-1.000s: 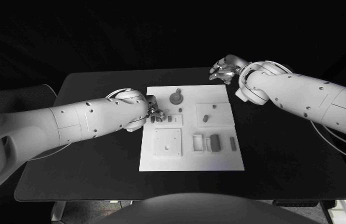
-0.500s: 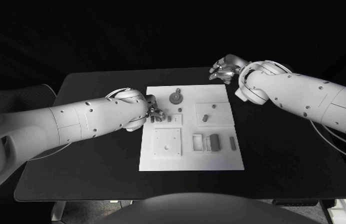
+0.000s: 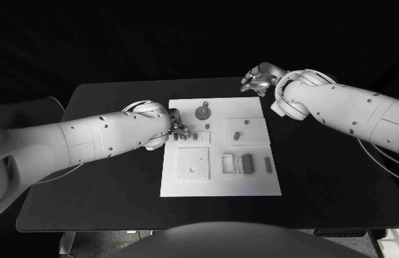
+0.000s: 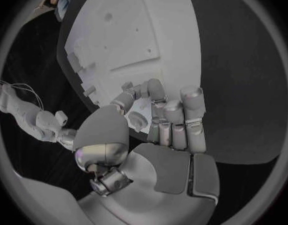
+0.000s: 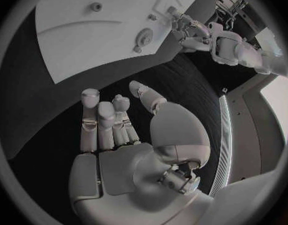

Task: Assemble the parts on the task board

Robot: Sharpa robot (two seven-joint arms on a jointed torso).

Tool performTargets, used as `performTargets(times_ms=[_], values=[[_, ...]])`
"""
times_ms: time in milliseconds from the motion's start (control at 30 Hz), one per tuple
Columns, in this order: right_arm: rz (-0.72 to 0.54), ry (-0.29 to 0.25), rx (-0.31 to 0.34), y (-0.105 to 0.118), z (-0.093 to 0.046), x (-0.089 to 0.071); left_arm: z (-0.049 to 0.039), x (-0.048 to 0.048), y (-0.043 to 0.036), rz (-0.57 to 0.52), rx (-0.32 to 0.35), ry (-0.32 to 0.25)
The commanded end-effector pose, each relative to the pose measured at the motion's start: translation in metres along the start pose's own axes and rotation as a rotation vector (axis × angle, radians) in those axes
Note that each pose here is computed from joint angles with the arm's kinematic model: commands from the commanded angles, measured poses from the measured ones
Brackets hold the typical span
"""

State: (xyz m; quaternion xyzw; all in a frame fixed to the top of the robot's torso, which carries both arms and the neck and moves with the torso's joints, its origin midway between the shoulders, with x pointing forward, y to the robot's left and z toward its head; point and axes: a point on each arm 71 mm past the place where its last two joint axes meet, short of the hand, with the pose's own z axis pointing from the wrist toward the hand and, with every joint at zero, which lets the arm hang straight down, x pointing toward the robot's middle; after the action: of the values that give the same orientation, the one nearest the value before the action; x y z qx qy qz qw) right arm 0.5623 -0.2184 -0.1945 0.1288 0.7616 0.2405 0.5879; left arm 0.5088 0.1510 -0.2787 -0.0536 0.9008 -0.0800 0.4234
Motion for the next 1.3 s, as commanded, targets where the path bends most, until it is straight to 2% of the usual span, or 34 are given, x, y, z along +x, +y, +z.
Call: performTargets(times_ms=[33,500,767,1300], values=[[-0.004,0.011,-0.009,0.0010,0.0000,0.0011,0.0008,0.0062,-0.0023,0.020,0.004,0.035],[-0.004,0.012,-0.007,0.0003,-0.0002,0.0008,0.0006,0.0067,-0.0012,0.006,0.006,0.043],[-0.004,0.012,-0.008,0.0003,-0.0003,0.0008,0.0005,0.0080,-0.0033,-0.009,0.012,0.057],[-0.004,0.012,-0.006,0.0000,-0.0004,0.0007,0.0006,0.0071,-0.0029,-0.014,0.012,0.046]])
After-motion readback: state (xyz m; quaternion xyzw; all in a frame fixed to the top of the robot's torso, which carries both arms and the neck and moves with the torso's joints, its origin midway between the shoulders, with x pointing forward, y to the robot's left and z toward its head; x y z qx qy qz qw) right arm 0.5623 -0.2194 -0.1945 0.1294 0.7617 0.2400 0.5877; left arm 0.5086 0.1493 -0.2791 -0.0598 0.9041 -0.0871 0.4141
